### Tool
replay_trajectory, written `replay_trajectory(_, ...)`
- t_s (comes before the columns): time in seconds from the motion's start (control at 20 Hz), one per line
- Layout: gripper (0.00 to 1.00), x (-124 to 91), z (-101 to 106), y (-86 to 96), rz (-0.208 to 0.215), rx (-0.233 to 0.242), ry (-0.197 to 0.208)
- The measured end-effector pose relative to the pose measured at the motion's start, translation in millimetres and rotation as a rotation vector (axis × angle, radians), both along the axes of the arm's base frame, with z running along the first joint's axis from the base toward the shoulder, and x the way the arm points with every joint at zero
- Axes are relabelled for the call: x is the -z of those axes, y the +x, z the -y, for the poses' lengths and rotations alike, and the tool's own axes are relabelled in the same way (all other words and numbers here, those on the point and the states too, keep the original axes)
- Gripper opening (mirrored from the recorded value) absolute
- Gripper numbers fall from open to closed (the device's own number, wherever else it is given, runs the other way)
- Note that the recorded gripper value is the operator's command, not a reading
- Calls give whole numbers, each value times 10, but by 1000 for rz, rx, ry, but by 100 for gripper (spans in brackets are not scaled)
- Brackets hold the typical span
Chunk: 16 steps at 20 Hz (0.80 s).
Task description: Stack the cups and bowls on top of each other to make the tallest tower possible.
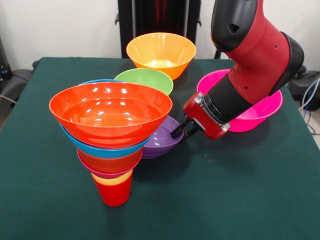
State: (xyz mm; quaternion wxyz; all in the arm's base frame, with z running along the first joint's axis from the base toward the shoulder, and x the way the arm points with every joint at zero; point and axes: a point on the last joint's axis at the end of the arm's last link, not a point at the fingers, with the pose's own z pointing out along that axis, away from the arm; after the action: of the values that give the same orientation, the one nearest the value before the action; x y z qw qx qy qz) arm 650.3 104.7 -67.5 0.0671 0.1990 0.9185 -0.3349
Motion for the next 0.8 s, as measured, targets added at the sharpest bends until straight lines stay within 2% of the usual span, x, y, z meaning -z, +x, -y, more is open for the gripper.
replay_trajectory(0.8, 0, -30, -3, 16, 3, -3, 0)
